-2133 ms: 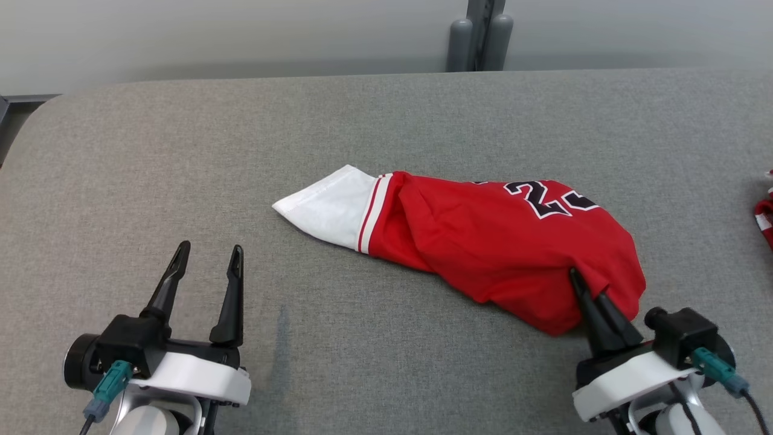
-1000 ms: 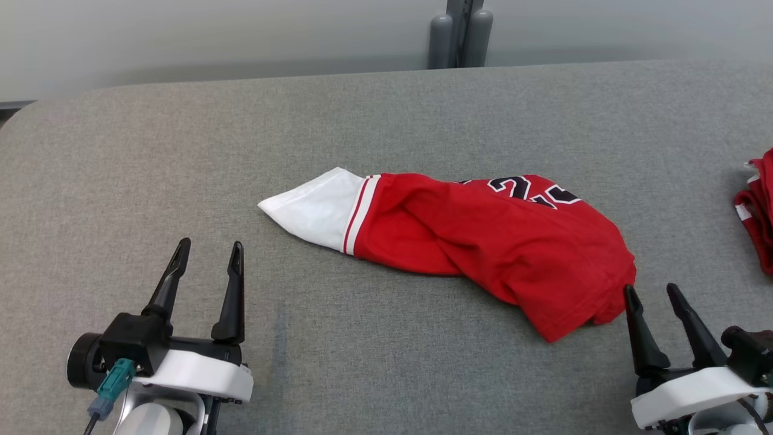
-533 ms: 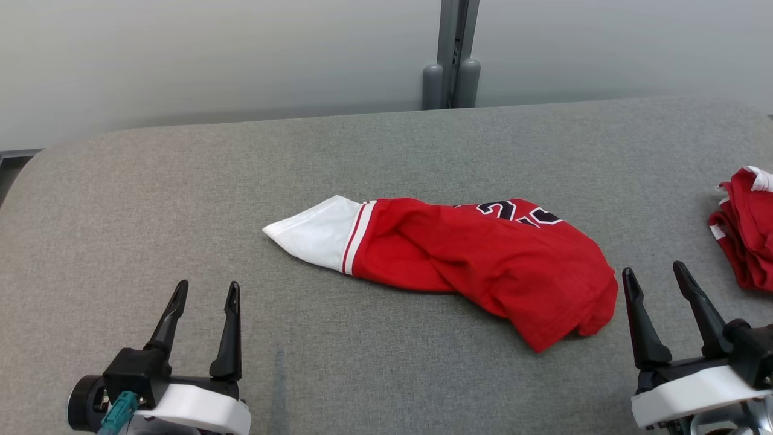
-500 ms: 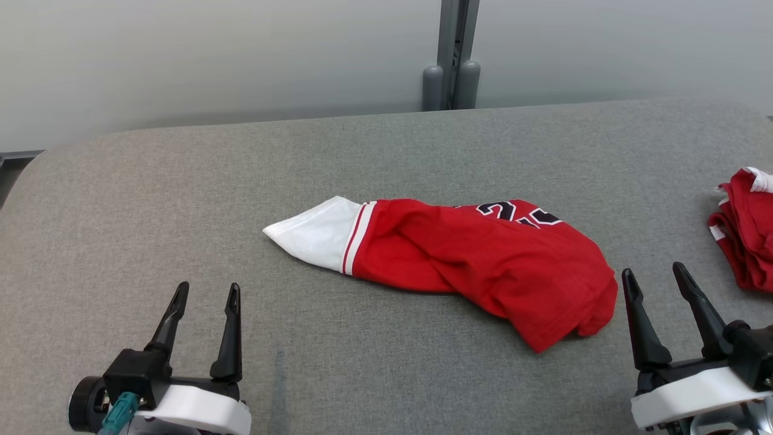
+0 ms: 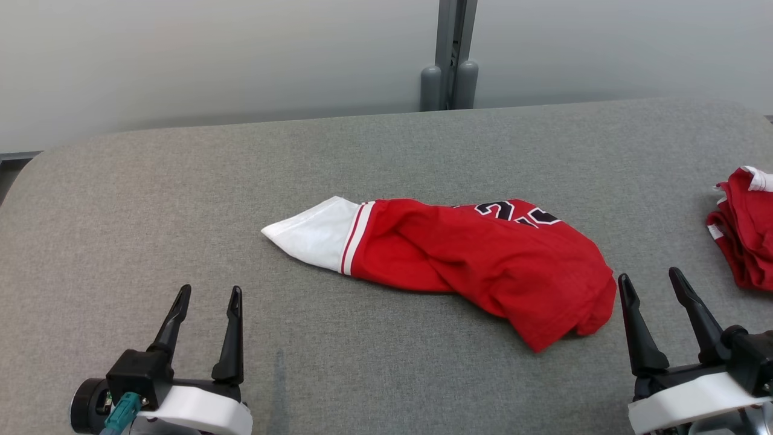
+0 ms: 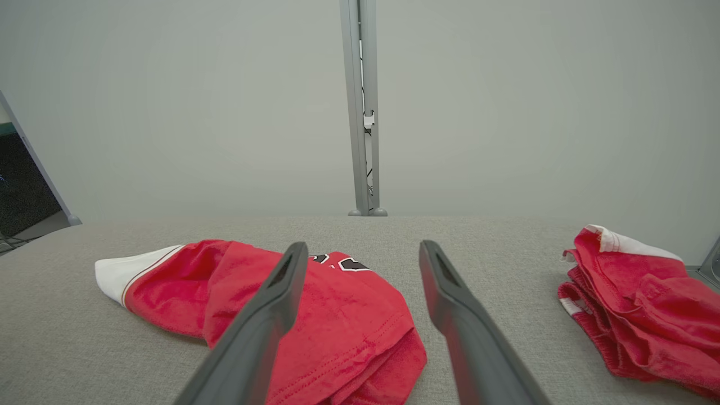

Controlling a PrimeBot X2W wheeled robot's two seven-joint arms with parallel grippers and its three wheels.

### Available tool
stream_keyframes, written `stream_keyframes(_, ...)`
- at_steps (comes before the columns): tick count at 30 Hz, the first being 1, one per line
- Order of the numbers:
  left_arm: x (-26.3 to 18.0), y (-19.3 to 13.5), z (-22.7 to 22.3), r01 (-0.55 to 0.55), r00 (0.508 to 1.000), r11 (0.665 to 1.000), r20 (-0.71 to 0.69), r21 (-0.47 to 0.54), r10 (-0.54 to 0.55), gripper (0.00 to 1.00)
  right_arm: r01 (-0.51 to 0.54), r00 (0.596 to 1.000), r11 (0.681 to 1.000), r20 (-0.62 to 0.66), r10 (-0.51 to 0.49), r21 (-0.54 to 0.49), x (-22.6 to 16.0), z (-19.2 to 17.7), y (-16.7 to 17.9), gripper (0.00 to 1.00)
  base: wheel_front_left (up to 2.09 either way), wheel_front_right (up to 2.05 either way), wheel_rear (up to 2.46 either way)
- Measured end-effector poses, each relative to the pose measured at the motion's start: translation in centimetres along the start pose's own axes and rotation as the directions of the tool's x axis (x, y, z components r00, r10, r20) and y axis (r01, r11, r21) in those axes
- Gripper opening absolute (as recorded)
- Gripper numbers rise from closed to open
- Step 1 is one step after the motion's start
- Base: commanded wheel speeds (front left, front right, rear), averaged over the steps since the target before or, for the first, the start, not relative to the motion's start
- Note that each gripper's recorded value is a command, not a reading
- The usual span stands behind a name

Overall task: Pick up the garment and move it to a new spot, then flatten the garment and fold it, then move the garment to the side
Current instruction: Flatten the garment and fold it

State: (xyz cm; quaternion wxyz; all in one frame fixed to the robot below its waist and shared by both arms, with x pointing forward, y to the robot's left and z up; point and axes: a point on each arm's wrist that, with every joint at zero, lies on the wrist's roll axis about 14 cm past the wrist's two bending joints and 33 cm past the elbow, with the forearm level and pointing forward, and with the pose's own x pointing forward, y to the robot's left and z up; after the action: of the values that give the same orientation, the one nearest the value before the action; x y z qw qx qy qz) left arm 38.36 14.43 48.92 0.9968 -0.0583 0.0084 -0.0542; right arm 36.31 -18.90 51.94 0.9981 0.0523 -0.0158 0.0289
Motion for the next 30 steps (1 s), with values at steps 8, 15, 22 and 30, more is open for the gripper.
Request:
stream_keyframes(8,1.6,-0.4,0.2,0.029,1.0,1.0,0.0,-0.003,-0.029,1.0,-0.003,1.0,1.0,-0.011,0.003,0.006,0.7,-0.4,0.1,1.0,0.0,0.0,0.0)
stream_keyframes(15,7.3,-1.5,0.5,0.103,0.994,0.995,-0.033,-0.005,-0.103,1.0,-0.004,1.0,1.0,-0.024,0.004,0.01,2.4,-1.3,0.0,1.0,0.0,0.0,0.0)
stream_keyframes(22,11.9,-1.3,-5.6,0.147,0.953,0.989,-0.265,-0.024,-0.148,1.0,0.011,0.998,1.0,-0.057,-0.01,0.024,3.7,-3.2,-0.4,1.0,0.0,0.0,0.0)
stream_keyframes(30,12.6,-2.3,-13.0,0.188,0.844,0.979,-0.498,-0.072,-0.199,0.9,0.065,0.993,0.997,-0.097,-0.062,0.03,3.6,-5.1,-2.1,1.0,0.0,0.0,0.0)
